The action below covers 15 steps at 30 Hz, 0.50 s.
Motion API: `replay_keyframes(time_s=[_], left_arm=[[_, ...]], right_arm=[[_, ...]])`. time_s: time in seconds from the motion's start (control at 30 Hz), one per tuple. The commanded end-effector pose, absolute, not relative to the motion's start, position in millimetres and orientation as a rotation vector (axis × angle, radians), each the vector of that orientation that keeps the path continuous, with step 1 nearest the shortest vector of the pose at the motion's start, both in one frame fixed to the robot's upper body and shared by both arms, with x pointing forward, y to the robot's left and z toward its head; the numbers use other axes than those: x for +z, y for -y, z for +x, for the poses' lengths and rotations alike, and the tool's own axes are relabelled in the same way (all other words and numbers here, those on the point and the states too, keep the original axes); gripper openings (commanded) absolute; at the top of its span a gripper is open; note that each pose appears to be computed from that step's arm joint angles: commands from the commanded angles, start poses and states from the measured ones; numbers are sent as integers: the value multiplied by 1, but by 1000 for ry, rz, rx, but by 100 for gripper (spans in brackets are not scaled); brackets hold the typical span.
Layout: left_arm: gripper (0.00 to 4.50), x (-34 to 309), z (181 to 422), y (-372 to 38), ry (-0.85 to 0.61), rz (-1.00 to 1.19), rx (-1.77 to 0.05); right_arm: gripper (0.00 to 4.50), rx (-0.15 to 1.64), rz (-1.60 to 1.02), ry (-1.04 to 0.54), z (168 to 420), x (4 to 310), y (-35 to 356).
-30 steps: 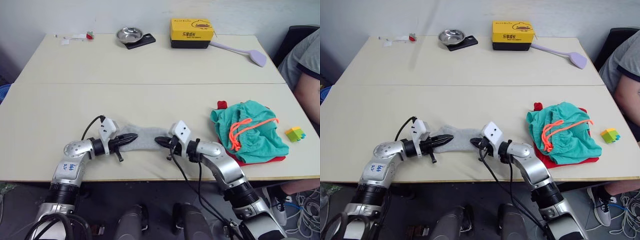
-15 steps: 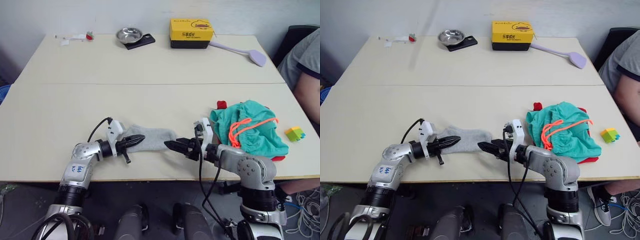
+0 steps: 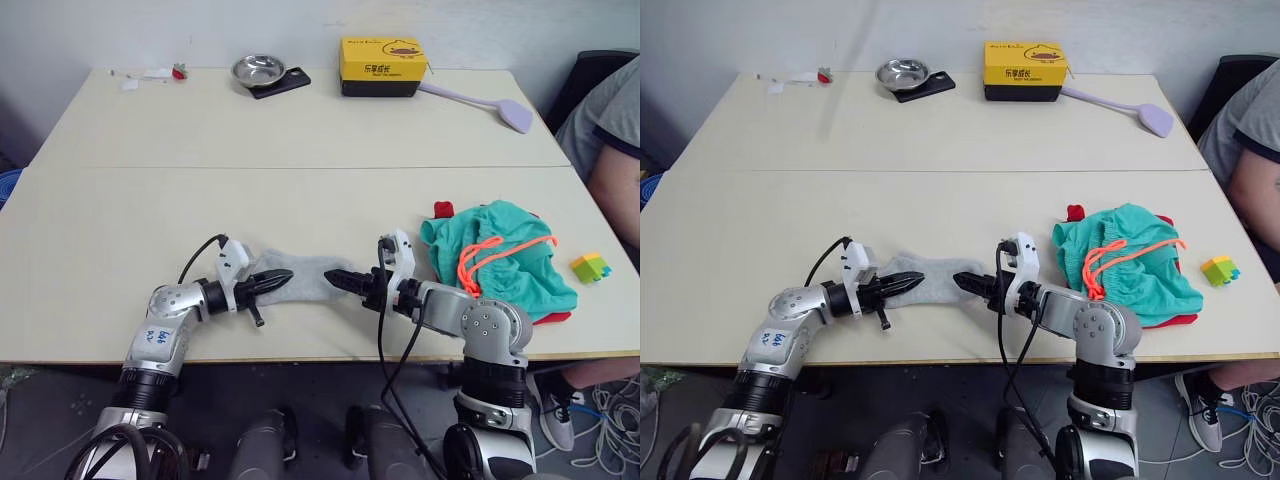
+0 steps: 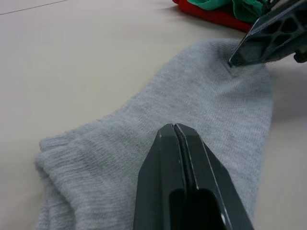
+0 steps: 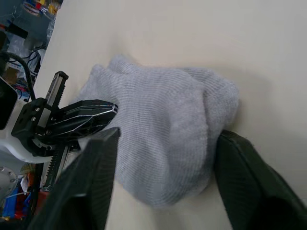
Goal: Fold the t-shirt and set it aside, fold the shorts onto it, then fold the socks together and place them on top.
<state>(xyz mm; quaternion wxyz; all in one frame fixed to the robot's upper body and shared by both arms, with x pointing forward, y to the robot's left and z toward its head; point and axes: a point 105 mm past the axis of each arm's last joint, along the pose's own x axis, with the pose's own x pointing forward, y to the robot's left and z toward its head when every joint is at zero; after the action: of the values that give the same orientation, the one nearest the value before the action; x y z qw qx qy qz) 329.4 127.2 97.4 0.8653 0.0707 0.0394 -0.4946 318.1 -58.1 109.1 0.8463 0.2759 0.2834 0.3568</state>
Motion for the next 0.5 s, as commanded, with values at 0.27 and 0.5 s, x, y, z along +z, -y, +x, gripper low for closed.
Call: replay_keyframes(time_s=[0.27, 0.5], left_arm=[[0, 100, 331, -88, -54, 117, -1129], [0, 91, 338, -53, -39, 61, -1157]], right_arm=[[2, 751, 523, -523, 319, 142, 87], [2, 734, 389, -561, 321, 160, 110]])
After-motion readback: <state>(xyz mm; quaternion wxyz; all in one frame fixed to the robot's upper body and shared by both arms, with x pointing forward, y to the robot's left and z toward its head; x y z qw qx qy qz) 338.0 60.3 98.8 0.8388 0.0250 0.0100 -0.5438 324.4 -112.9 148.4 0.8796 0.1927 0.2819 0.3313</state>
